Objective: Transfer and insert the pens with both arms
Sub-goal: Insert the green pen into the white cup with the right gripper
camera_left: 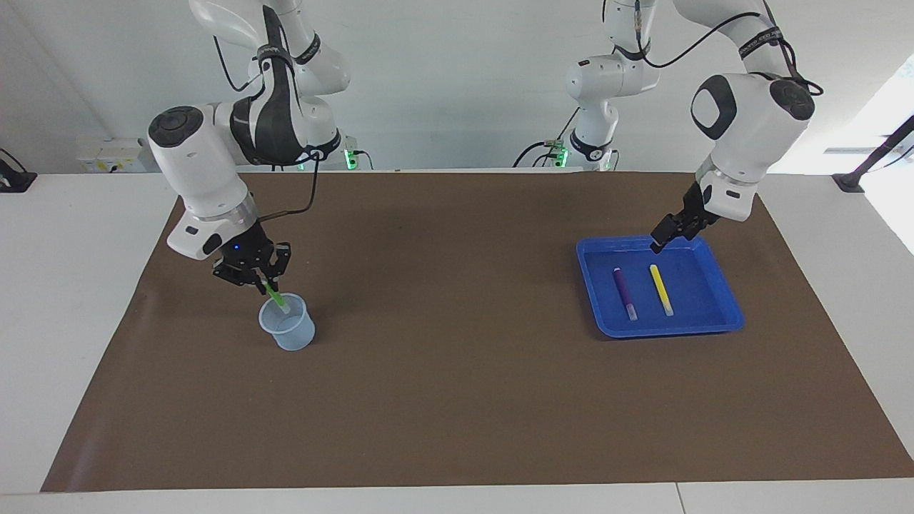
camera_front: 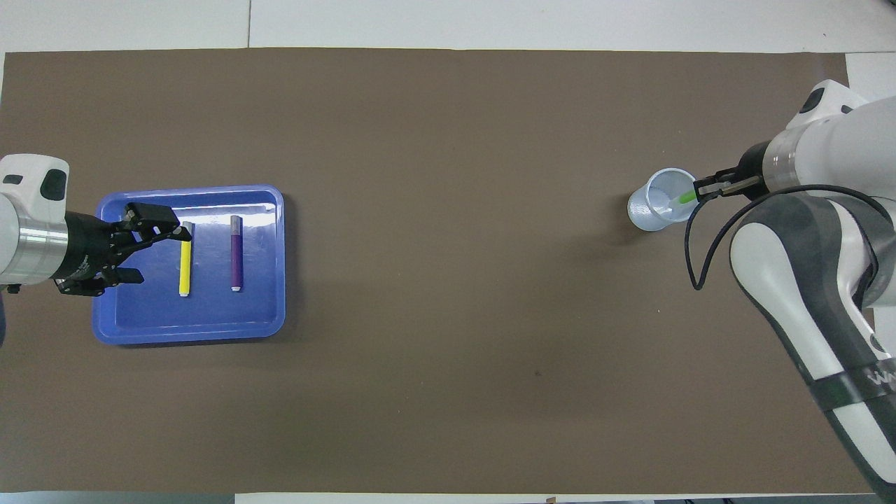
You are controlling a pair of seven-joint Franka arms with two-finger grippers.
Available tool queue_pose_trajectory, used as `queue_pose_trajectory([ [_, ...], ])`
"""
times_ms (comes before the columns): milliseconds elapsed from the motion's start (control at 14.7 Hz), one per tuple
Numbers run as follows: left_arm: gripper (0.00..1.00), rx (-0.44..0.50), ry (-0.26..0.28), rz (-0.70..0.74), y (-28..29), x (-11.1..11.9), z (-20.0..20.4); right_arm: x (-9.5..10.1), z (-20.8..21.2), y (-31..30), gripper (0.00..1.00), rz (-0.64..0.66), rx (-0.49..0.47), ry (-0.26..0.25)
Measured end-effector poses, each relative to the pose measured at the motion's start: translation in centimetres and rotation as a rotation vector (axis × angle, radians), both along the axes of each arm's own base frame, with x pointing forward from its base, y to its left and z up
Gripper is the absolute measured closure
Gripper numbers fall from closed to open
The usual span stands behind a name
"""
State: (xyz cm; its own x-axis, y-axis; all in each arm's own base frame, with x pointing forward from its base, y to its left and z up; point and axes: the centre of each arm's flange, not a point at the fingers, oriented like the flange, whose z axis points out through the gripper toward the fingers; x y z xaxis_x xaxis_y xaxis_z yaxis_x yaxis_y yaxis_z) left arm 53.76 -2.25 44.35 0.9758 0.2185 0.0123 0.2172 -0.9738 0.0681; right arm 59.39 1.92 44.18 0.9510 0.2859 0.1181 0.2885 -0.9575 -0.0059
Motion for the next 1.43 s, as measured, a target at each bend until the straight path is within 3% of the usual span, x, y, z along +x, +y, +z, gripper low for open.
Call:
queue_pose_trajectory([
  [272, 0.00, 0.022, -0.019, -0.234, 1.7, 2.4, -5.4, -0.8, -2.7, -0.1, 0.82, 0.030, -0.006, -0.015],
  [475, 0.00, 0.062, -0.003, -0.355, 2.6, 3.2, -8.9, -1.3, -3.3, -0.2, 0.82, 0.031, -0.006, -0.013],
  [1086, 0.15, 0.051, 0.068, -0.410, 2.7, 2.8, -13.3, -2.2, -3.9, -0.2, 0.82, 0.030, -0.006, -0.028],
  [1358, 0.21, 0.048, 0.084, -0.410, 2.7, 2.4, -13.7, -2.2, -3.9, -0.2, 0.47, 0.030, -0.006, -0.027],
  [1426, 0.21, 0.047, 0.086, -0.410, 2.7, 2.4, -13.8, -2.2, -3.9, -0.2, 0.32, 0.030, -0.006, -0.028],
])
